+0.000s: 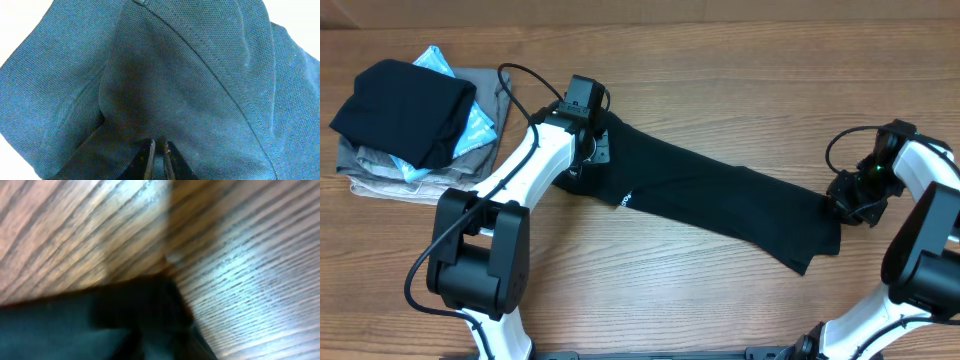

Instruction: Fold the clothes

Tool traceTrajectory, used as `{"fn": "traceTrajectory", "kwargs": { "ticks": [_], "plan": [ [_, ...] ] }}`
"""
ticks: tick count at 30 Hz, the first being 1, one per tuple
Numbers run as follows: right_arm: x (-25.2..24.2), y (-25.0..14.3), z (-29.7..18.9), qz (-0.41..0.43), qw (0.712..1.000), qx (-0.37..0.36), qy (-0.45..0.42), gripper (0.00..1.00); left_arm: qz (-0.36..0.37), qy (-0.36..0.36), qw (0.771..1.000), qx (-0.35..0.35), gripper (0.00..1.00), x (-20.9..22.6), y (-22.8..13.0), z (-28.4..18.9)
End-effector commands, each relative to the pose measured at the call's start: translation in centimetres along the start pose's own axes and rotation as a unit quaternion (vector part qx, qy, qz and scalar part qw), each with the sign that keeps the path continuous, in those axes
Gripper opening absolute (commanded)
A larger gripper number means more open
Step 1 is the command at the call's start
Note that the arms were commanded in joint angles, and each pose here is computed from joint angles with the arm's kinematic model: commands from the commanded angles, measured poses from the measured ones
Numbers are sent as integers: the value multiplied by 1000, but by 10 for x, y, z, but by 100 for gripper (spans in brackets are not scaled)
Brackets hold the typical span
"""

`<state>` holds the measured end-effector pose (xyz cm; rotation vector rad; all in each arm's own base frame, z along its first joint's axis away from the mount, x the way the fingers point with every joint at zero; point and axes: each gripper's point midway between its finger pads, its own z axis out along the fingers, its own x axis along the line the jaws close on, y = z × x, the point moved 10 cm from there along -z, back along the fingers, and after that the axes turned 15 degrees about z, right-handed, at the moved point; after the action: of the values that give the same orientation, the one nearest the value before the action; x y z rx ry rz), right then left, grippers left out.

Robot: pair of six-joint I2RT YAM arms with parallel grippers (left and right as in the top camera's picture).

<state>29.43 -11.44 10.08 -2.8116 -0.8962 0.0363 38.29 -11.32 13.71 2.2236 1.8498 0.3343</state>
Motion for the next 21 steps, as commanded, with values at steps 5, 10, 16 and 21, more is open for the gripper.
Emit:
{"fn": "traceTrajectory", "kwargs": {
  "ticks": [5,10,16,21],
  "plan": [
    [1,-1,-11,2,1000,12,7,4,14,-4,1000,3,11,1,-1,0],
    [8,4,-36,1,1000,9,10,5,13,-4,1000,2,12,1,-1,0],
    [13,9,-41,-2,1000,-7,26,6,13,-4,1000,4,11,1,-1,0],
    [15,13,-40,-4,999,-19,33,16,14,-4,1000,6,12,1,-2,0]
  ]
}}
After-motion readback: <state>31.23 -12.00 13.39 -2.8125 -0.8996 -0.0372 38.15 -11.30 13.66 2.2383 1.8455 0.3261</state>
